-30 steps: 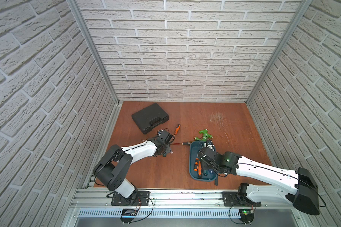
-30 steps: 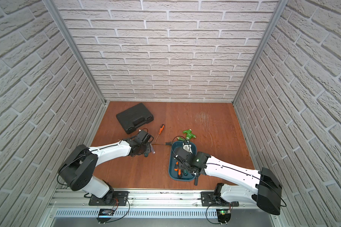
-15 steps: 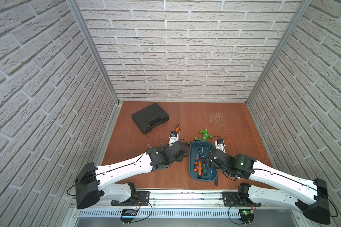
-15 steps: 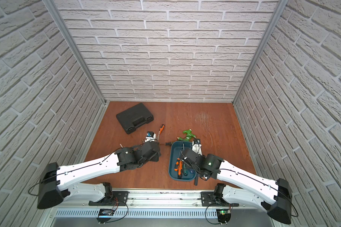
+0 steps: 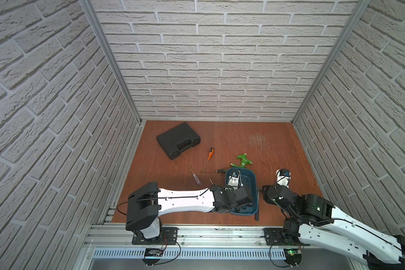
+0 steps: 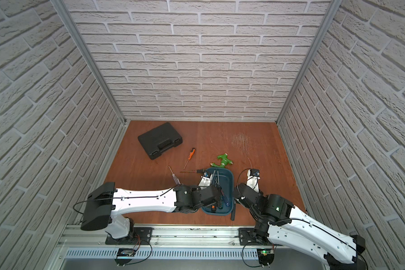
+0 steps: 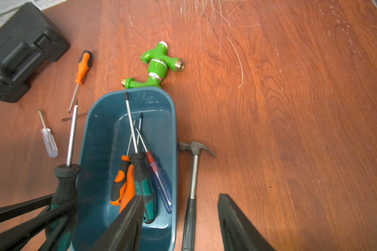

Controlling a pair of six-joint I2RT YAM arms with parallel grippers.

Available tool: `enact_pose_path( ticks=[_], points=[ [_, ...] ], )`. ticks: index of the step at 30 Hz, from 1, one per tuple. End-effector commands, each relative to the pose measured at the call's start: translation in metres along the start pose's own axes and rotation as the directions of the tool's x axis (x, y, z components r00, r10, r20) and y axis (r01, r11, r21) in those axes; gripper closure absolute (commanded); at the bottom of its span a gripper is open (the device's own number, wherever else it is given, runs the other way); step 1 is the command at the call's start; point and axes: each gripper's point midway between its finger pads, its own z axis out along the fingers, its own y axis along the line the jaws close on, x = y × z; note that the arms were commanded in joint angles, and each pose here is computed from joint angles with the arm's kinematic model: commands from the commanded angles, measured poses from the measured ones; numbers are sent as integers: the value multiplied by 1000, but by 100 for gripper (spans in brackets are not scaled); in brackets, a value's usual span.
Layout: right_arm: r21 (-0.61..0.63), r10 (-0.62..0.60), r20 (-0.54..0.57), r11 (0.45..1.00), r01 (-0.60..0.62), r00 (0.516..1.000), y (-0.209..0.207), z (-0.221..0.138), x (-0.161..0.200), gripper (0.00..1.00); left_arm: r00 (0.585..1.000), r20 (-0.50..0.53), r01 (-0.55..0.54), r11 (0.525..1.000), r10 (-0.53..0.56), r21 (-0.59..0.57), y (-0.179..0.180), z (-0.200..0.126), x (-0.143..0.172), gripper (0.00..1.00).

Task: Put the screwdriver on the desktop into the storage box
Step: Place the screwdriver in the storage box.

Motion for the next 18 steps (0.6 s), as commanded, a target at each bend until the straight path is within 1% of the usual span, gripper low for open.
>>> enact_pose_path(
  ticks=[1,6,8,11,13,15,18],
  points=[
    [1,7,-3,1000,-7,1000,0,2,2,40,999,25,31,1000,-30,-8,-5,5,-3,82],
    [-10,0,-18,1000,0,1000,3,6,7,40,999,26,29,999,-28,-39,1,21,3,78],
    [-9,-3,-23,1000,3,1000,4,7,9,40,999,21,35,998,-34,-46,2,26,4,75],
    [-14,-9,-33,1000,8,999,5,9,12,40,999,15,42,998,-41,-42,0,28,5,56],
    [-21,-18,-43,1000,18,999,7,10,14,40,999,16,42,998,-42,-40,0,28,4,49],
    [-23,-31,-56,999,29,998,11,13,17,40,999,27,47,998,-46,-32,0,24,1,46],
    [-38,-56,-75,998,53,996,23,18,19,40,995,76,62,998,-60,-19,3,10,-12,42]
  ],
)
